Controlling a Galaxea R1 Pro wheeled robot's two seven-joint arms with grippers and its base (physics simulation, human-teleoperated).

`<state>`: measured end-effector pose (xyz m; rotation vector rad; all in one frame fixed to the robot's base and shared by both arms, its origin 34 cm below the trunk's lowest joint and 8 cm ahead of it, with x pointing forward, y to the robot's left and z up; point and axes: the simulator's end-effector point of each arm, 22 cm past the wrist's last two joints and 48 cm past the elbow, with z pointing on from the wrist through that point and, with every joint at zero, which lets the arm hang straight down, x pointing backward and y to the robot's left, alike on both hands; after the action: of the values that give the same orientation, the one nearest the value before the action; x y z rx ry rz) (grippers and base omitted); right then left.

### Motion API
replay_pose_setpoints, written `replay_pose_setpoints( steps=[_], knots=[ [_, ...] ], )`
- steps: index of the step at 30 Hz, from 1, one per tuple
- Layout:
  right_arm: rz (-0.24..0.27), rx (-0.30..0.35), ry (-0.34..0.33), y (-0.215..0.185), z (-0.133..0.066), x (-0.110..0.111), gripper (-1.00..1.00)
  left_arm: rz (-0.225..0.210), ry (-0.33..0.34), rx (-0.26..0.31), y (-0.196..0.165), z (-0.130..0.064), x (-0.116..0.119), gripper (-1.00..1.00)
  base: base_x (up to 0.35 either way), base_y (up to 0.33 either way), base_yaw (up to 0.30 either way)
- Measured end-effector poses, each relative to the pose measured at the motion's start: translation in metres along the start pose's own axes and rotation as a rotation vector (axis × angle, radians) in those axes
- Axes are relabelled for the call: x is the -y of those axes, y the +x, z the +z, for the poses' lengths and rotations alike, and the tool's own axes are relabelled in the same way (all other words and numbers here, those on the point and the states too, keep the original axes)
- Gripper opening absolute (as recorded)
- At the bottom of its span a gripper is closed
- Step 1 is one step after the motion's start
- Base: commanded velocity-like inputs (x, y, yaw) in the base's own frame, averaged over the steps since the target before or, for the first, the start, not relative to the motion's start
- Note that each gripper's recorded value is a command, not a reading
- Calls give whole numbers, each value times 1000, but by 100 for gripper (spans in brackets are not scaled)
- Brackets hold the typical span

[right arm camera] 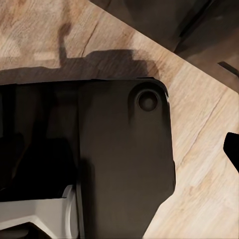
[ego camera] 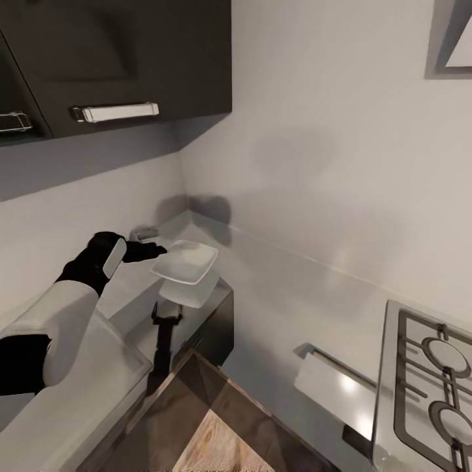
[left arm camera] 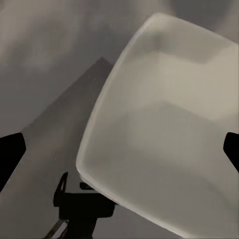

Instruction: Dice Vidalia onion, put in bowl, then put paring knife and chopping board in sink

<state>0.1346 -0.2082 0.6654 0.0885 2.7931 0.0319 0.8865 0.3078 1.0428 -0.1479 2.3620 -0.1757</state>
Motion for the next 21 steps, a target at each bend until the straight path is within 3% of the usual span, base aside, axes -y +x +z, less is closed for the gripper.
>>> replay_pose_setpoints(
  steps=[21],
  knots=[
    [0,-34,2,11,-3,1,100,-2,-16,-35,19,19,-12,100,0,0,0]
  ],
)
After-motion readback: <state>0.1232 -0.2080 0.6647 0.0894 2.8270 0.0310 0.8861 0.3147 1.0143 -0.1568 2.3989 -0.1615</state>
